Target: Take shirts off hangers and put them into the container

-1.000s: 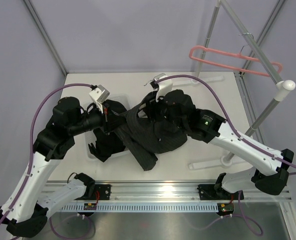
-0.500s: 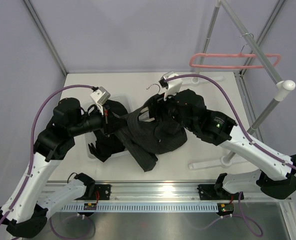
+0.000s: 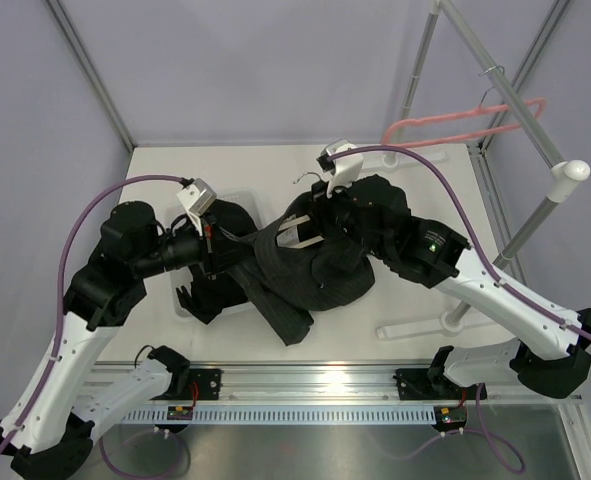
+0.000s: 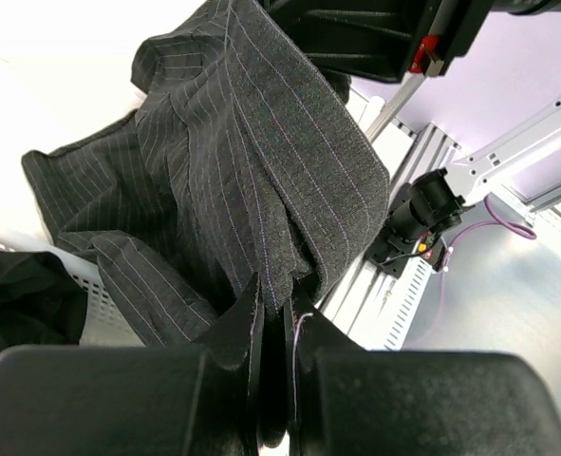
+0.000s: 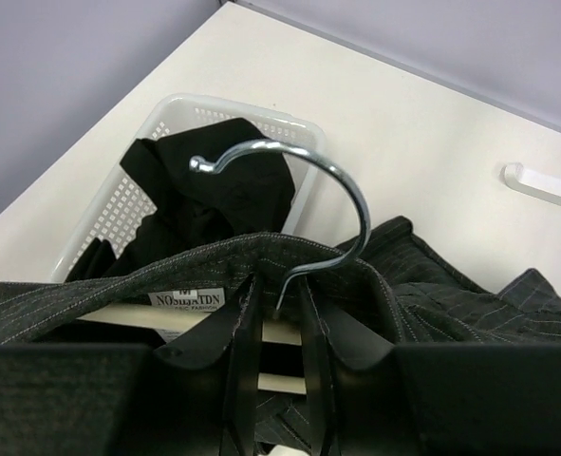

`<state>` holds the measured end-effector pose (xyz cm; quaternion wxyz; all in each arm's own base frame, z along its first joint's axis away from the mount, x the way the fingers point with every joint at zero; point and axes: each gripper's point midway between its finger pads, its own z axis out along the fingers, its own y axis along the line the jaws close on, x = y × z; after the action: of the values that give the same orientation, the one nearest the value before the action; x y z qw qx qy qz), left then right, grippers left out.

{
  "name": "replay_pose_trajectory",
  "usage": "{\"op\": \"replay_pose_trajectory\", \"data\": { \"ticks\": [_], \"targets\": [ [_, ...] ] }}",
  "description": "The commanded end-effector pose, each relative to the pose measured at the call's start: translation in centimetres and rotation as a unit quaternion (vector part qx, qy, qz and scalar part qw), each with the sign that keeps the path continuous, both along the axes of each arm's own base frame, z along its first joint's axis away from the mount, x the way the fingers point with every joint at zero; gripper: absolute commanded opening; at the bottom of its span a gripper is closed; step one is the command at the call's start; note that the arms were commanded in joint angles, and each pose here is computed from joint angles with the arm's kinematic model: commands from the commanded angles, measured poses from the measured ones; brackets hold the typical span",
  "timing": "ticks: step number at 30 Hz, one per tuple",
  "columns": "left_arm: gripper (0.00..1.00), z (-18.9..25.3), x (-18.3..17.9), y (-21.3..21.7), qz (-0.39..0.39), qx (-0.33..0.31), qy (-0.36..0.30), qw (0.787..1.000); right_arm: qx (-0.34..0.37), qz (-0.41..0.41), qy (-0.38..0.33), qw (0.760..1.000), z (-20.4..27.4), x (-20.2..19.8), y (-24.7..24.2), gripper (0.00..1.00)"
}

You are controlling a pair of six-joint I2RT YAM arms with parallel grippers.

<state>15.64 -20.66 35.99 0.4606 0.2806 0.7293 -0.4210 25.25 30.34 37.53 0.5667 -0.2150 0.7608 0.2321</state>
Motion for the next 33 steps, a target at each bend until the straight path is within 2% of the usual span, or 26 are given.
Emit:
{"op": "replay_pose_trajectory", "data": {
  "ticks": [1,3,4,5,6,10,14,18,20,21,22,23,24,25,28,29,31,32,33],
  "targets": [
    [0.0,2.6,-1.2,-0.6,-0.034,-0.043,-0.038,0.998,-0.001,-0.014,-0.016,1.0,0.6,0.9,-0.9,0.21],
    [0.0,2.4,-1.1,-0.5,-0.03,-0.04,-0.035,0.998,0.0,-0.014,-0.014,1.0,0.5,0.8,-0.9,0.04],
    [0.02,2.3,-0.9,-0.4,-0.023,-0.037,-0.033,0.998,0.001,-0.017,-0.015,1.0,0.8,0.8,-1.1,0.0],
    [0.13,2.1,-0.6,-0.1,-0.011,-0.032,-0.031,0.999,0.001,-0.02,-0.015,1.0,0.9,0.8,-1.2,0.0],
    [0.33,1.2,-0.1,0.1,0.006,-0.017,-0.016,1.0,-0.004,-0.025,-0.01,1.0,0.7,0.8,-1.4,0.0],
    [0.6,-0.9,0.7,1.0,0.039,0.015,0.0,0.999,-0.002,-0.063,-0.018,0.998,2.3,1.2,-3.1,0.0],
    [0.66,-3.8,0.3,0.9,0.033,0.022,0.03,0.999,-0.011,-0.09,-0.023,0.996,3.4,1.6,-4.2,0.0],
    [0.67,-5.2,-0.2,0.6,0.023,0.016,0.049,0.998,-0.022,-0.117,-0.033,0.992,4.5,2.2,-5.0,0.0],
    [0.64,-5.6,-0.7,0.3,0.009,0.013,0.058,0.998,-0.025,-0.134,-0.04,0.99,5.2,2.5,-5.5,0.0],
    [0.61,-5.8,-0.7,0.3,0.007,0.013,0.059,0.998,-0.035,-0.135,-0.04,0.989,5.0,2.7,-5.6,0.0],
    [0.54,-5.9,-0.8,0.3,0.007,0.013,0.06,0.998,-0.036,-0.139,-0.042,0.989,5.2,2.7,-5.7,0.0],
    [0.26,-6.0,-0.6,0.6,0.018,0.017,0.057,0.998,-0.036,-0.142,-0.043,0.988,5.1,2.8,-5.7,0.0],
    [0.11,-5.9,-0.5,0.8,0.027,0.02,0.055,0.998,-0.037,-0.145,-0.043,0.988,5.1,2.8,-5.9,0.0],
    [0.0,-5.7,-0.2,1.1,0.039,0.024,0.052,0.998,-0.043,-0.155,-0.044,0.986,4.9,2.9,-6.3,0.0],
    [0.0,-4.0,1.6,3.1,0.127,0.02,0.024,0.991,-0.072,-0.183,-0.044,0.979,3.8,3.3,-7.4,0.0],
    [0.0,-3.5,3.1,4.9,0.196,0.02,0.009,0.98,-0.082,-0.192,-0.042,0.977,3.5,3.4,-7.8,0.0],
    [0.0,-0.8,3.7,6.9,0.258,-0.009,-0.025,0.966,-0.102,-0.211,-0.041,0.971,2.5,3.5,-8.8,0.0],
    [0.0,-0.1,4.8,9.0,0.323,-0.009,-0.036,0.946,-0.108,-0.217,-0.041,0.969,2.2,3.5,-9.1,0.0],
    [0.0,0.6,5.0,9.9,0.351,-0.019,-0.04,0.935,-0.106,-0.224,-0.044,0.968,2.4,3.3,-9.6,0.0]
  ]
}}
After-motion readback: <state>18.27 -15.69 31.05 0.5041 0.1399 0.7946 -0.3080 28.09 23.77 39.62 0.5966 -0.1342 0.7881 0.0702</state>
